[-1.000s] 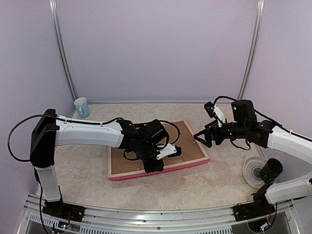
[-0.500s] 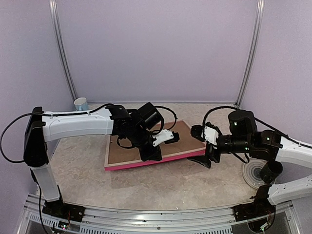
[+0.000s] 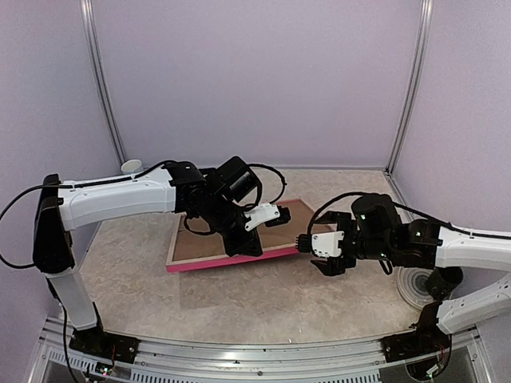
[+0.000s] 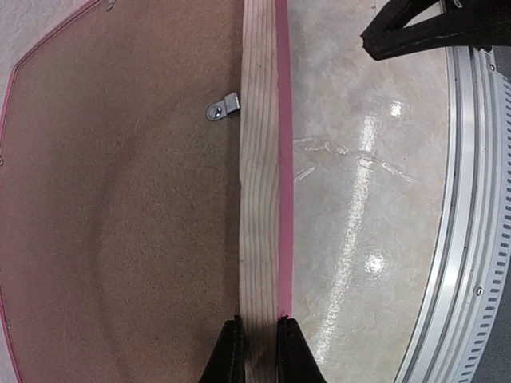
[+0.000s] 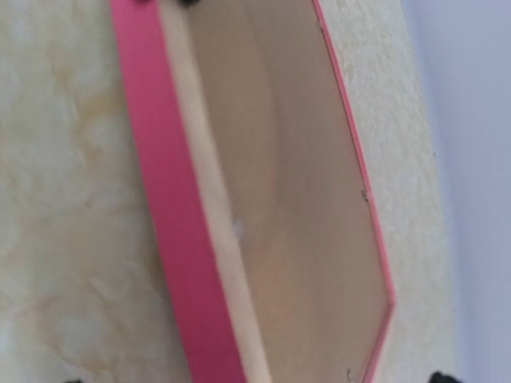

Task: Put the photo into the frame
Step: Pass from the left arm to the right

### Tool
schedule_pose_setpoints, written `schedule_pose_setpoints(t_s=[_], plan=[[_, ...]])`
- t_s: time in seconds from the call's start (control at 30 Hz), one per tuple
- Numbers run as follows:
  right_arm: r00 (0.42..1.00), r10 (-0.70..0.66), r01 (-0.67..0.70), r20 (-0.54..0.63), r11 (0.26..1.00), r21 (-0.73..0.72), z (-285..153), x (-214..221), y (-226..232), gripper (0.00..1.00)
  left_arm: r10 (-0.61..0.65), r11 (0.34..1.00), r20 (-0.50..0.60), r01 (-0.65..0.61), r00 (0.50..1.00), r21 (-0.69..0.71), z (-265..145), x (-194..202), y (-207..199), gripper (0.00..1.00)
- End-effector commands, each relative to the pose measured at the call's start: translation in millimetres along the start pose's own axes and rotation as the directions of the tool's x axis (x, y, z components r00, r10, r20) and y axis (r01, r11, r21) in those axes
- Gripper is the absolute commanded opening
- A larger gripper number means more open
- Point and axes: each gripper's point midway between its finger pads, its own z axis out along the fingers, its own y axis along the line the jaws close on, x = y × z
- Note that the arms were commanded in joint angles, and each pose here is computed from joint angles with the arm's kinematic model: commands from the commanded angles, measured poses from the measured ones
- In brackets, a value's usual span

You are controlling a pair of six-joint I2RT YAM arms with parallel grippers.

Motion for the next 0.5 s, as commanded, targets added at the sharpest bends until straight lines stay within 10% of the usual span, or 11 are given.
schedule_pose_setpoints(t_s=[0.0,0.2,0.47], plan=[[0.986,-0.159,0.161,-0.049,0.986,0.034,10.9,4.3,-3.5,0.91,0.046,0.999,0.140,-0.044,0.989,-0.019,-42.0,-37.2,2.6,0.00],[0.958,-0.255,0.263,-0.129,0.963,0.051,34.7,24.7,3.7,0.77,0.051,0.999,0.150,-0.049,0.987,-0.013,-46.2,-38.3,2.6,0.00],[0.939,-0.253,0.288,-0.234,0.949,0.129,49.2,31.5,-18.4,0.22,0.047,0.999,0.155,-0.048,0.987,-0.001,-49.5,-38.0,2.8,0.00]])
